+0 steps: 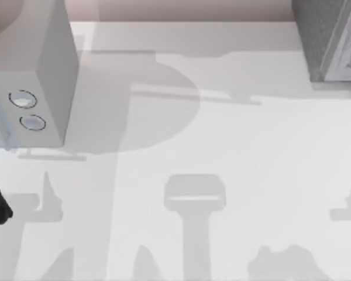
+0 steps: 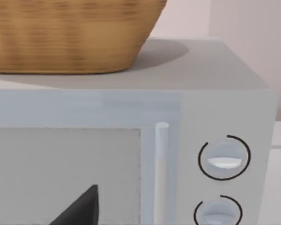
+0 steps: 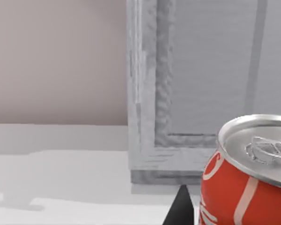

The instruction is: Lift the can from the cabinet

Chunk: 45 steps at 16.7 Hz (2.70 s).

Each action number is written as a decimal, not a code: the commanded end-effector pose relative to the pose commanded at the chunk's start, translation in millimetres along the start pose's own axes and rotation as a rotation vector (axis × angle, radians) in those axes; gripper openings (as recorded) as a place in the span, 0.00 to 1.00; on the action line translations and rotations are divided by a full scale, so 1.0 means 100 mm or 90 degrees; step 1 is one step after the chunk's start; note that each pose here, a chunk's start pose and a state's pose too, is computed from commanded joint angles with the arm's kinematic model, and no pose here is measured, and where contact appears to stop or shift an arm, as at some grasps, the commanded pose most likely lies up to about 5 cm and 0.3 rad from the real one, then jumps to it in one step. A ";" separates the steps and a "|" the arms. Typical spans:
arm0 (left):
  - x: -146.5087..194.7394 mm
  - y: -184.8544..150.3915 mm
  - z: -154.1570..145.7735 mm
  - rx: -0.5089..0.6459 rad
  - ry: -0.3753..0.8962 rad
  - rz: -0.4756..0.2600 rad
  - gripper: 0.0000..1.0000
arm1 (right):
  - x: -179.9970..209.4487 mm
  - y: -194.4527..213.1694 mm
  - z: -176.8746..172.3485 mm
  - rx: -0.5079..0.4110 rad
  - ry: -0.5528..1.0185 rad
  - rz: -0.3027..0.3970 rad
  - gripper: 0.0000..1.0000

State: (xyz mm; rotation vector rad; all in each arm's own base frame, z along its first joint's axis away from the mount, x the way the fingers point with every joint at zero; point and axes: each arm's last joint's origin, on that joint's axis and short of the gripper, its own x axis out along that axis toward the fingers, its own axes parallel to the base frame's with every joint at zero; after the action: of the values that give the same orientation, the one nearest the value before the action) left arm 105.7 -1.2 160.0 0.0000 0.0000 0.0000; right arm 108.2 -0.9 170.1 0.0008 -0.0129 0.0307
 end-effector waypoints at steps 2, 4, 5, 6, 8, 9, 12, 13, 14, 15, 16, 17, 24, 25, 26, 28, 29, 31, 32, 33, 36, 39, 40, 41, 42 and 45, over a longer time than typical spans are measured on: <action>0.00 0.00 0.00 0.000 0.000 0.000 1.00 | 0.05 -0.01 0.14 -0.002 -0.014 0.024 0.00; 0.00 0.00 0.00 0.000 0.000 0.000 1.00 | 0.15 -0.02 0.31 -0.005 -0.024 0.055 0.00; 0.00 0.00 0.00 0.000 0.000 0.000 1.00 | 0.22 -0.03 0.40 -0.007 -0.028 0.073 0.00; 0.00 0.00 0.00 0.000 0.000 0.000 1.00 | 0.32 -0.05 0.48 -0.008 -0.030 0.092 0.00; 0.00 0.00 0.00 0.000 0.000 0.000 1.00 | 0.56 -0.12 0.62 -0.012 -0.031 0.132 0.00; 0.00 0.00 0.00 0.000 0.000 0.000 1.00 | 0.70 -0.16 0.66 -0.013 -0.030 0.153 0.00; 0.00 0.00 0.00 0.000 0.000 0.000 1.00 | 1.20 -0.37 0.67 -0.015 -0.023 0.218 0.00; 0.00 0.00 0.00 0.000 0.000 0.000 1.00 | 1.37 -0.45 0.62 -0.015 -0.020 0.240 0.00; 0.00 0.00 0.00 0.000 0.000 0.000 1.00 | 1.54 -0.55 0.54 -0.014 -0.016 0.262 0.00; 0.00 0.00 0.00 0.000 0.000 0.000 1.00 | 1.70 -0.65 0.44 -0.013 -0.012 0.284 0.00; 0.00 0.00 0.00 0.000 0.000 0.000 1.00 | 1.85 -0.76 0.32 -0.011 -0.009 0.306 0.00; 0.00 0.00 0.00 0.000 0.000 0.000 1.00 | 1.98 -0.86 0.17 -0.009 -0.005 0.326 0.00; 0.00 0.00 0.00 0.000 0.000 0.000 1.00 | 2.38 -1.41 -0.94 0.004 0.009 0.441 0.00; 0.00 0.00 0.00 0.000 0.000 0.000 1.00 | 2.39 -1.45 -1.05 0.004 0.009 0.451 0.00; 0.00 0.00 0.00 0.000 0.000 0.000 1.00 | 2.39 -1.48 -1.13 0.003 0.008 0.459 0.00; 0.00 0.00 0.00 0.000 0.000 0.000 1.00 | 2.39 -1.51 -1.22 0.003 0.008 0.468 0.00; 0.00 0.00 0.00 0.000 0.000 0.000 1.00 | 2.39 -1.51 -1.23 0.003 0.008 0.468 0.00; 0.00 0.00 0.00 0.000 0.000 0.000 1.00 | 2.39 -1.51 -1.23 0.003 0.008 0.468 0.00; 0.00 0.00 0.00 0.000 0.000 0.000 1.00 | 2.39 -1.51 -1.23 0.003 0.008 0.468 0.00; 0.00 0.00 0.00 0.000 0.000 0.000 1.00 | 2.39 -1.49 -1.24 0.007 0.011 0.471 0.00; 0.00 0.00 0.00 0.000 0.000 0.000 1.00 | 2.48 -1.42 -1.26 0.004 0.009 0.471 0.00; 0.00 0.00 0.00 0.000 0.000 0.000 1.00 | 2.57 -1.34 -1.29 0.003 0.008 0.468 0.00; 0.00 0.00 0.00 0.000 0.000 0.000 1.00 | 2.57 -1.34 -1.29 0.003 0.008 0.468 0.00; 0.00 0.00 0.00 0.000 0.000 0.000 1.00 | 2.57 -1.34 -1.29 0.003 0.008 0.468 0.00; 0.00 0.00 0.00 0.000 0.000 0.000 1.00 | 2.57 -1.34 -1.29 0.003 0.008 0.468 0.00; 0.00 0.00 0.00 0.000 0.000 0.000 1.00 | 2.57 -1.34 -1.29 0.003 0.008 0.468 0.23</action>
State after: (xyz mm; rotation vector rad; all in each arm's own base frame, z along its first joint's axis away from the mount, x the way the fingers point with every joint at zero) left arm 105.7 -1.2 160.0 0.0000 0.0000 0.0000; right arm 370.6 -127.3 44.0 -0.0001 -0.0005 0.7666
